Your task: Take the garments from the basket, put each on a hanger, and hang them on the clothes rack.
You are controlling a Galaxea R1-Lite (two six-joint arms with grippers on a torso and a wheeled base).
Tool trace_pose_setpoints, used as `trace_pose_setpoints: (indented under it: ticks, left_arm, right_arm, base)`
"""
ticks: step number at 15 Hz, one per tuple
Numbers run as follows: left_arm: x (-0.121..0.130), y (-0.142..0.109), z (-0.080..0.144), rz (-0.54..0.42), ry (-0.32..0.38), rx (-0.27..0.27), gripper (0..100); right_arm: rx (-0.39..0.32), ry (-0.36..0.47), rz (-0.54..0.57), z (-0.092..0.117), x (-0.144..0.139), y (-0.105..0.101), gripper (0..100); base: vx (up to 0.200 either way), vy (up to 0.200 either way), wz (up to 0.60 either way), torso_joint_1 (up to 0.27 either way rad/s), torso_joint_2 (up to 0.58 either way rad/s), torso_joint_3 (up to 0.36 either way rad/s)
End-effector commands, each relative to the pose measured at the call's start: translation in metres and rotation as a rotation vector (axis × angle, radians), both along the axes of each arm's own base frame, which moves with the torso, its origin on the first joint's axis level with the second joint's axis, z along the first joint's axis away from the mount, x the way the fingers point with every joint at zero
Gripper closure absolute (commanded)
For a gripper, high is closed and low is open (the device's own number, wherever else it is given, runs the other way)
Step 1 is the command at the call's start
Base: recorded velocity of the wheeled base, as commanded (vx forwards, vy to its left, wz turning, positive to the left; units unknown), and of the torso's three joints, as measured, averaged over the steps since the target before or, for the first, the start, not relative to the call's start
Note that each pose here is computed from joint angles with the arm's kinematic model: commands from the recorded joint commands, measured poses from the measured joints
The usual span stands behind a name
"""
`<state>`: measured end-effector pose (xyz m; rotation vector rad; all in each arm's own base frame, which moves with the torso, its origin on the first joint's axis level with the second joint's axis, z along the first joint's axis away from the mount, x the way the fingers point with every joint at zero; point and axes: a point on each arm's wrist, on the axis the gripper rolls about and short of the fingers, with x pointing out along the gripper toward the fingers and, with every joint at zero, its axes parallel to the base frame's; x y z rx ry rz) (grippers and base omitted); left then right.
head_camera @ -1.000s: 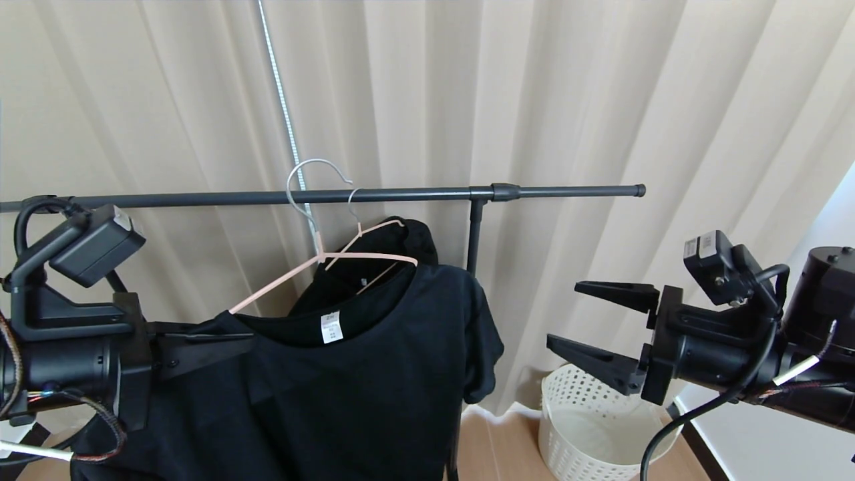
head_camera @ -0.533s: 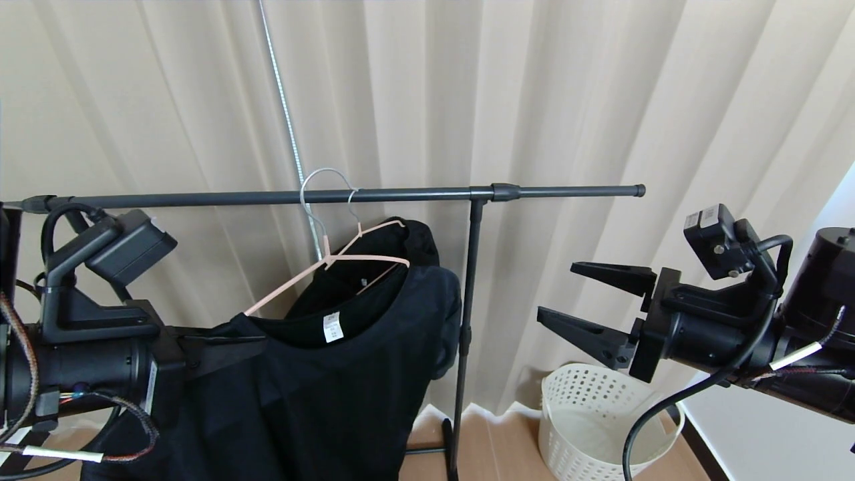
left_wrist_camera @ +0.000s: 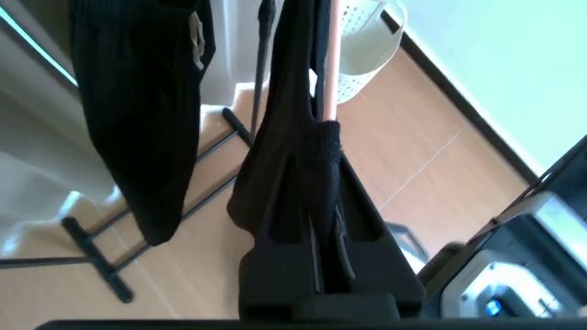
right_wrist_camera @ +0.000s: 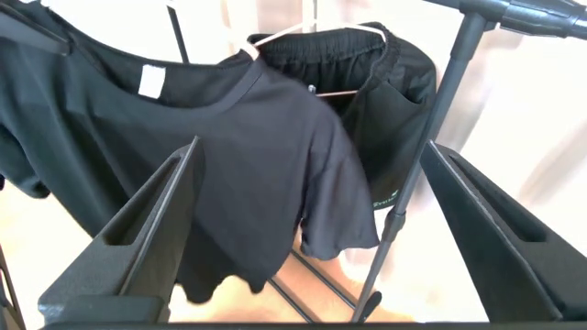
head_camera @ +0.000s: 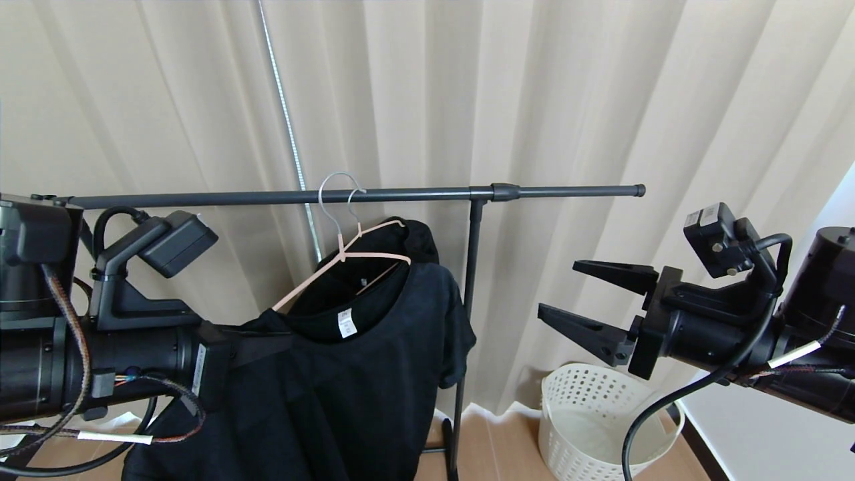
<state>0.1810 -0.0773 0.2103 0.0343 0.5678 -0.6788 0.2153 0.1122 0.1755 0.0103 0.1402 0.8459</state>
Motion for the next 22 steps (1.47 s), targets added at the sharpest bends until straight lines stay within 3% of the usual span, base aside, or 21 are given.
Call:
trace_pose_setpoints:
  ticks: [1, 8, 15, 19, 22]
  left_arm:
    - [0.004, -0.005, -0.003, -0.005, 0.02, -0.002, 100]
    - [0.032, -0.018, -0.022, 0.001, 0.05, -0.003, 100]
    - [0.085, -0.048, -0.028, 0.144, 0.057, -0.042, 100]
    - [0.115, -0.065, -0.034, 0.221, 0.039, -0.007, 100]
    - [0.131, -0.072, -0.035, 0.224, 0.03, -0.01, 100]
  right_arm:
    - [-0.003, 0.007, 0.002, -0.002, 0.001, 0.001, 0]
    - [-0.004, 0.011, 0.002, -0.003, 0.001, 0.001, 0]
    - [-0.011, 0.022, -0.001, -0.007, 0.004, 0.002, 0]
    - [-0.014, 0.025, -0.003, -0.008, 0.006, 0.002, 0]
    - [-0.012, 0.018, -0.002, -0.006, 0.006, 0.002, 0]
  base:
    - [0.0, 0.0, 0.0, 0.0, 0.0, 0.0]
    - [0.0, 0.0, 0.0, 0.0, 0.0, 0.0]
    - [0.0, 0.0, 0.0, 0.0, 0.0, 0.0]
    - [0.0, 0.0, 0.0, 0.0, 0.0, 0.0]
    - [0.0, 0.0, 0.0, 0.0, 0.0, 0.0]
